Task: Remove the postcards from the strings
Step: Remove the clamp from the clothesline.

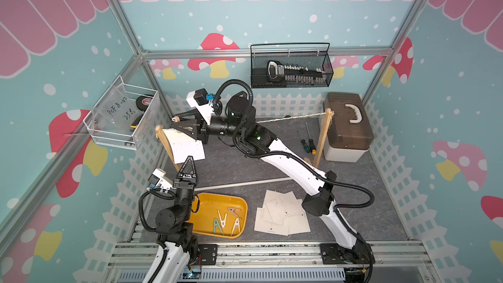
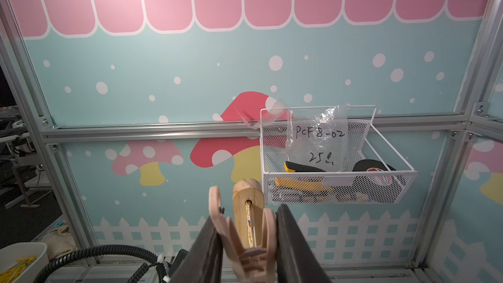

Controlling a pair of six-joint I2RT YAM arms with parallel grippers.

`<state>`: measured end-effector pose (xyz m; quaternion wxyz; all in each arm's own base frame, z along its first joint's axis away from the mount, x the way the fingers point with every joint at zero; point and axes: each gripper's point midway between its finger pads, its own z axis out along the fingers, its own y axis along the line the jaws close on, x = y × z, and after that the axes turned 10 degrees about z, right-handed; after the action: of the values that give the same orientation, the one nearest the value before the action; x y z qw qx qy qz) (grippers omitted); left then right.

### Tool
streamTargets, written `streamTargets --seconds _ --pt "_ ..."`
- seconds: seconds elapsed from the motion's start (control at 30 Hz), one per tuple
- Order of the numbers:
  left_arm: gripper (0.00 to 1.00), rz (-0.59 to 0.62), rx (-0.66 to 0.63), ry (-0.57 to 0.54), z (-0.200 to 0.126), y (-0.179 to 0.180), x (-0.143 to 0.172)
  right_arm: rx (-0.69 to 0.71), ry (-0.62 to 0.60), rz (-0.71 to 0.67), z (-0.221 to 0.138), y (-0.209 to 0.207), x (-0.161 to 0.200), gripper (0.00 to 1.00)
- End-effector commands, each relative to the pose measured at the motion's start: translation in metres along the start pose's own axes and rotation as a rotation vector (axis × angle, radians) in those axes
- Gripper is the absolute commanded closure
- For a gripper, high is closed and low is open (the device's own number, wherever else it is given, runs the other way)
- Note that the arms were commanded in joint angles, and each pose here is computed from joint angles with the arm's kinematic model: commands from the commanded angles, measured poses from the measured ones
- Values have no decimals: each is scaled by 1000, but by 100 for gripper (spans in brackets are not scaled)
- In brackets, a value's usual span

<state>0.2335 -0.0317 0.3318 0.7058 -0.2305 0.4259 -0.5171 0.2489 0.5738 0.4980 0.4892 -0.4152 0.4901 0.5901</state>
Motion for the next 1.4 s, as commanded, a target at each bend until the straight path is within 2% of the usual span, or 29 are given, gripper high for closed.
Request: streamTargets --seconds 0.0,0.3,0.5,0.7,1.0,1.27,1.37 --pt "100 3 8 -16 -1 -2 -3 -6 -1 -21 6 -1 9 73" --pt "100 20 24 -9 -3 -6 -3 13 -27 -68 0 3 -9 75" --pt "100 71 52 61 -1 -15 8 30 -52 -130 -12 10 -32 76" --pt "100 97 23 93 -7 -9 13 45 -79 -189 -27 21 -59 76" --pt "100 123 16 142 -14 -13 19 110 -79 -211 -42 17 -76 77" --pt "100 271 -42 425 -15 -22 51 123 -16 -270 -69 34 -73 78" --pt "100 355 -58 550 -16 -27 61 151 -34 -316 -98 49 -78 78"
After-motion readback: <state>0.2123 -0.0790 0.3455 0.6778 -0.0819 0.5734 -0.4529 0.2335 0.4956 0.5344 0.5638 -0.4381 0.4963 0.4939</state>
